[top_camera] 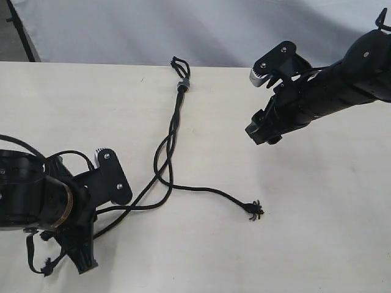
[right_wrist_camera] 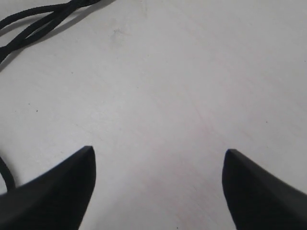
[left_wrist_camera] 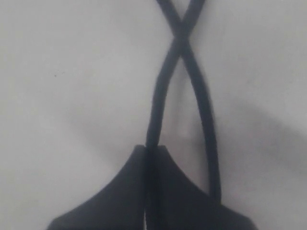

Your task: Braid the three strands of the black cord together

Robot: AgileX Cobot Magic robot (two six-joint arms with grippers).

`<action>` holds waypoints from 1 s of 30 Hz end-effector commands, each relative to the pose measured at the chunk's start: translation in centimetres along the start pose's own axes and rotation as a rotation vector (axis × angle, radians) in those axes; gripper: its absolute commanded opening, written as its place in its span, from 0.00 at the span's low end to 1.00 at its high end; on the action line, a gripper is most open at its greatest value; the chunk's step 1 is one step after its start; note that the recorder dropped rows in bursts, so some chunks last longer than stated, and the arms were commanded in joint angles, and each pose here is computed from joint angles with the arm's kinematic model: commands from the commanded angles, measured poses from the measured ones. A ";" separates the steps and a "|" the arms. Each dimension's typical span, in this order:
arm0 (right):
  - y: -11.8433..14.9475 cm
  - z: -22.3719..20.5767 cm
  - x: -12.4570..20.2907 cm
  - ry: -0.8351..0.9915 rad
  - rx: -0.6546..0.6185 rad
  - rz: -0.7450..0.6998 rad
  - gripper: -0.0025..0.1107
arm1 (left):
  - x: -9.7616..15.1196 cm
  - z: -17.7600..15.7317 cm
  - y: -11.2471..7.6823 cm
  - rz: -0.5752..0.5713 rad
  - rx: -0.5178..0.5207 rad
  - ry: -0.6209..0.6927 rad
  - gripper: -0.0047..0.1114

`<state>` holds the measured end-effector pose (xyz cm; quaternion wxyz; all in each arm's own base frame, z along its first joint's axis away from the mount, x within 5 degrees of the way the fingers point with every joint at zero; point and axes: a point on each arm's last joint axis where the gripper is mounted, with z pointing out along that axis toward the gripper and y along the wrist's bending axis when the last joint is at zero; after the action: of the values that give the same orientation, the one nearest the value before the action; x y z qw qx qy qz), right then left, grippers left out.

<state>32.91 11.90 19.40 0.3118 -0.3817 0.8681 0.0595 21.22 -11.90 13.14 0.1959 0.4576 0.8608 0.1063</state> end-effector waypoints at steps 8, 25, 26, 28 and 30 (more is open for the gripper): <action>-0.2 -0.2 0.0 -0.005 0.003 0.011 0.64 | 0.8 1.9 -1.2 -0.304 0.137 0.079 0.04; -0.1 -0.2 0.1 0.003 -0.009 0.014 0.64 | -4.9 -1.7 -6.0 -0.144 0.261 0.096 0.30; 0.0 -0.2 0.1 0.005 -0.013 0.014 0.64 | -4.7 -1.5 -5.5 -0.156 0.238 0.108 0.30; 0.0 -0.2 0.1 0.005 -0.013 0.014 0.64 | -4.3 -1.3 -4.7 -0.162 0.213 0.131 0.30; 0.0 -0.2 0.1 0.004 -0.012 0.016 0.64 | -4.0 -1.0 -4.0 -0.186 0.206 0.148 0.30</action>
<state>32.85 11.93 19.37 0.3089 -0.3815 0.8690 0.0623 19.18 -18.29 13.56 0.0966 0.3987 0.9118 0.0170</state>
